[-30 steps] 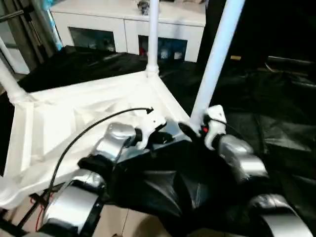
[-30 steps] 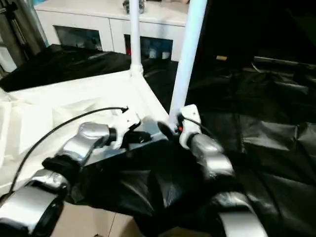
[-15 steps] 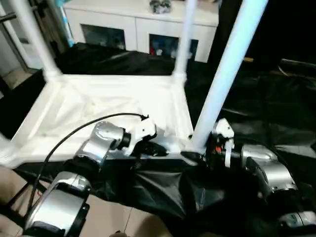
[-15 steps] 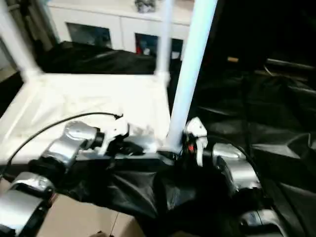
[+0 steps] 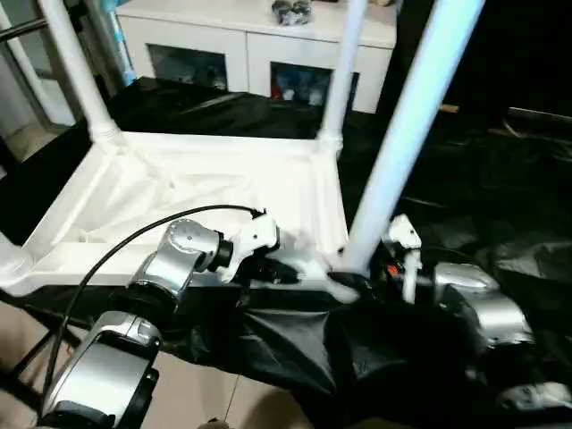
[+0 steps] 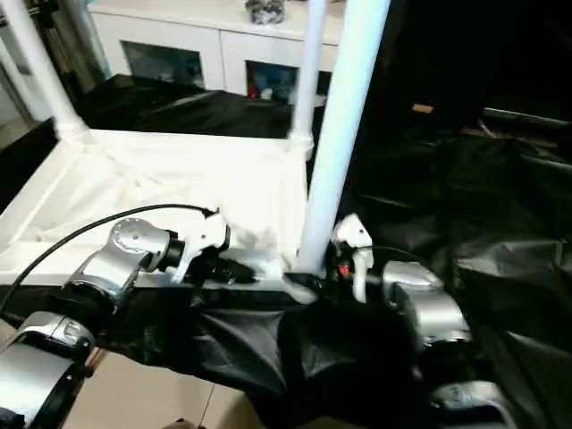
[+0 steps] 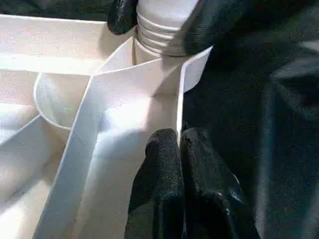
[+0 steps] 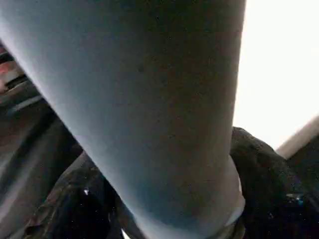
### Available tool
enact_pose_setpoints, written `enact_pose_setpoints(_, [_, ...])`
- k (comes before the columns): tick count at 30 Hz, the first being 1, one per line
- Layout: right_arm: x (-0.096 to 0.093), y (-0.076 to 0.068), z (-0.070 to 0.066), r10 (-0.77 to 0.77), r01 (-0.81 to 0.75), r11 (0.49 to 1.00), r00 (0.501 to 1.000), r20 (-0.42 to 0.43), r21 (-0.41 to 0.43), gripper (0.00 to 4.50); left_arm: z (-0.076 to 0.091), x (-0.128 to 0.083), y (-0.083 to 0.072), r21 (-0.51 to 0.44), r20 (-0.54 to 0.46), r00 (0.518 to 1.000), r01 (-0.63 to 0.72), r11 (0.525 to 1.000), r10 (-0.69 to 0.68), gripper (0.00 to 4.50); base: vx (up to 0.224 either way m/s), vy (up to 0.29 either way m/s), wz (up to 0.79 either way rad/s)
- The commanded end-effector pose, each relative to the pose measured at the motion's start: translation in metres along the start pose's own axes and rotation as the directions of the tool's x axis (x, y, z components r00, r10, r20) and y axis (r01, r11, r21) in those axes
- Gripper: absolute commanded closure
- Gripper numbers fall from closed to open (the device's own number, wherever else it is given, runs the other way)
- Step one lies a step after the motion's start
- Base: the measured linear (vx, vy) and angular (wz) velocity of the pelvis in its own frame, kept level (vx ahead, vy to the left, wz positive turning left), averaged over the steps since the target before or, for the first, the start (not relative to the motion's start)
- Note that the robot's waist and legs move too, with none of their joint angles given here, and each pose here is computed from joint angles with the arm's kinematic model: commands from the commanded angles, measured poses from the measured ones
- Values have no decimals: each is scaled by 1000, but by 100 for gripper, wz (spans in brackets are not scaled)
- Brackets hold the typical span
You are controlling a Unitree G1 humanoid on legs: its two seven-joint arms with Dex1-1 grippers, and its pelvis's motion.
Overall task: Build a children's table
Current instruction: Rotate leg to tighten
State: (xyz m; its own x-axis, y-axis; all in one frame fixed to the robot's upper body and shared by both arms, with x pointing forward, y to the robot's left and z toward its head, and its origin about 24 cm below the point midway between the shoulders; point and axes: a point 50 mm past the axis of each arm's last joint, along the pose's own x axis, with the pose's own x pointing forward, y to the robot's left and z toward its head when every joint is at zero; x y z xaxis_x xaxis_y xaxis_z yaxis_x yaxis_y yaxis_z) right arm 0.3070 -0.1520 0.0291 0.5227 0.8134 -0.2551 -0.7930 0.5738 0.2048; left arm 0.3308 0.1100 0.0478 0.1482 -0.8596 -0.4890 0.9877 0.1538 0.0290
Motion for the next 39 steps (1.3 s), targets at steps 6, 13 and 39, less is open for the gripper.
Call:
enact_pose_setpoints(6, [42,7,-14,-239,243,966,969,-59,87,174,31,41,5,-36,56,984,-167,985,169,450,0,0,0])
enact_pose_setpoints(13, [61,12,-16,-331,336,937,941,-63,99,119,45,60,0,-59,85,976,-196,979,201,450,0,0,0])
enact_pose_setpoints(39, [-6,29,-10,344,-344,939,934,-97,23,77,17,4,2,51,37,998,52,997,-54,450,0,0,0])
